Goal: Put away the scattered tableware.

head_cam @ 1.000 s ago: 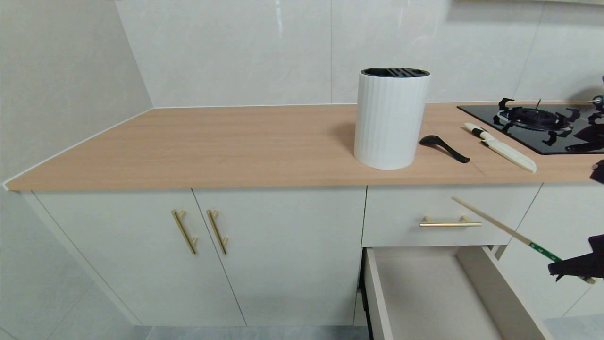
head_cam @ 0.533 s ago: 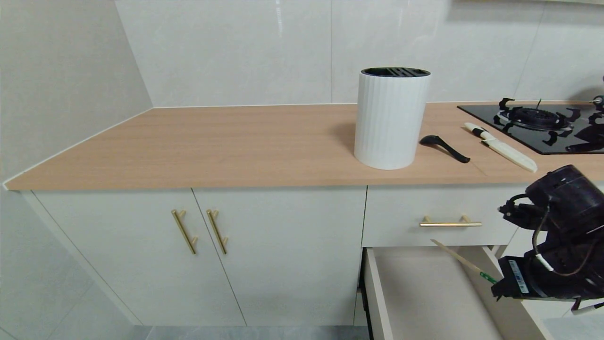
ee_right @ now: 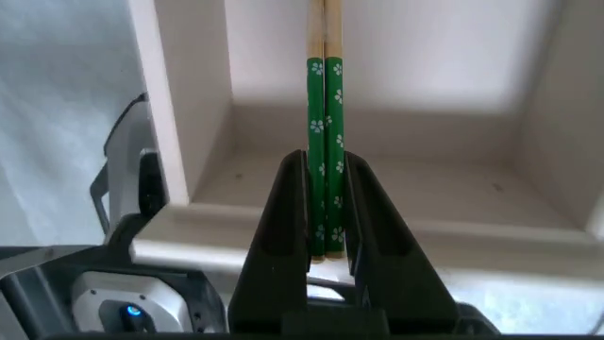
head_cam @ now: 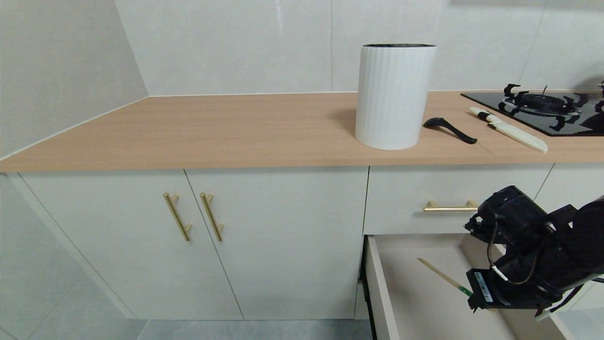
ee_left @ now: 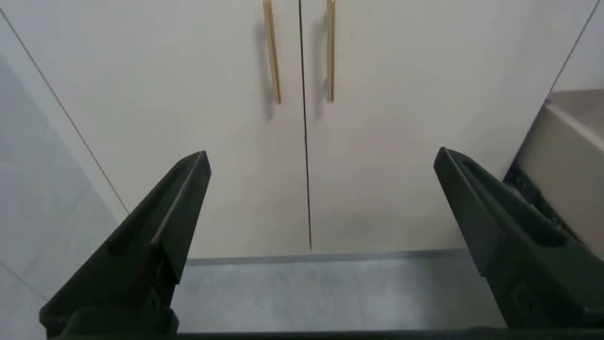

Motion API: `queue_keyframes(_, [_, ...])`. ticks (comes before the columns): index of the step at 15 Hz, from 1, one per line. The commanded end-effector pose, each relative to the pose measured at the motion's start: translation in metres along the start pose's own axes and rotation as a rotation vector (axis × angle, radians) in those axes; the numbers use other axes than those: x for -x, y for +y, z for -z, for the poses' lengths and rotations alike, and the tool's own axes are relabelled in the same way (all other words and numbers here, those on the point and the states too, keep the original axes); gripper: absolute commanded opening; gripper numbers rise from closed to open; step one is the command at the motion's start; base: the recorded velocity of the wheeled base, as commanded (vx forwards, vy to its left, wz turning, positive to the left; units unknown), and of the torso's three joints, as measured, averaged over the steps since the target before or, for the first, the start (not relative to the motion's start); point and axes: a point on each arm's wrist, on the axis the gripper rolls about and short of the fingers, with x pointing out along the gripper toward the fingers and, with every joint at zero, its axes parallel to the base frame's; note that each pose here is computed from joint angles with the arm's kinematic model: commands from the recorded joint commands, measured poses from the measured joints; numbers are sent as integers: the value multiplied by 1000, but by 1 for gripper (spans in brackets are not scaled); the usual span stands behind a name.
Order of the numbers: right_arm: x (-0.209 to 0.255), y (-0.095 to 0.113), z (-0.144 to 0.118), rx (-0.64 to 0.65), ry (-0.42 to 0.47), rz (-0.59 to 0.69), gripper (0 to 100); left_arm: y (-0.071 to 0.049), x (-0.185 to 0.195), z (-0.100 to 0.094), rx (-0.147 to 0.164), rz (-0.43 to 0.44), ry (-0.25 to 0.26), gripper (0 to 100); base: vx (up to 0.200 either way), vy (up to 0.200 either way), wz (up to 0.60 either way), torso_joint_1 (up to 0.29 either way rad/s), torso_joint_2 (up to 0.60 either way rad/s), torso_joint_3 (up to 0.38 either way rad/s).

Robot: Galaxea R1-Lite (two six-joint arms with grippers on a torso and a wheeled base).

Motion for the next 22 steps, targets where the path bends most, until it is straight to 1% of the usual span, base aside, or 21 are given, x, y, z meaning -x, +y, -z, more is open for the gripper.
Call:
queue_keyframes(1, [-11, 4, -2, 6, 15, 12, 0, 0, 0, 0, 0, 0, 0, 100, 0, 0, 0, -80, 447, 354])
queue_keyframes(5, [-20, 10, -2, 30, 31, 33, 0, 0, 0, 0, 0, 0, 0, 100, 0, 0, 0, -45, 408, 355])
queue_keyframes(10, [-23, 12, -6, 32, -5, 14, 0, 0, 0, 0, 0, 0, 0, 100, 0, 0, 0, -3, 69, 61])
queue_keyframes(12, [-55, 19, -16, 38, -6, 13, 0, 0, 0, 0, 0, 0, -2, 100, 0, 0, 0, 0, 0, 0])
queue_keyframes(13, [-71, 22, -21, 37, -20, 9, 0, 0, 0, 0, 0, 0, -2, 100, 0, 0, 0, 0, 0, 0])
queue_keyframes(14, [-77, 23, -23, 37, -23, 10, 0, 0, 0, 0, 0, 0, -2, 100, 0, 0, 0, 0, 0, 0])
queue_keyframes(15, [-98, 25, -27, 38, -40, 22, 0, 0, 0, 0, 0, 0, 0, 100, 0, 0, 0, 0, 0, 0])
queue_keyframes(17, [-106, 24, -27, 38, -40, 38, 0, 0, 0, 0, 0, 0, -2, 100, 0, 0, 0, 0, 0, 0])
queue_keyframes(18, [-116, 24, -28, 36, -34, 48, 0, 0, 0, 0, 0, 0, -2, 100, 0, 0, 0, 0, 0, 0])
queue_keyframes(20, [-139, 23, -29, 35, -54, 85, 0, 0, 0, 0, 0, 0, 0, 100, 0, 0, 0, 0, 0, 0])
queue_keyframes(22, [-145, 19, -29, 23, -46, 113, 0, 0, 0, 0, 0, 0, -2, 100, 0, 0, 0, 0, 0, 0])
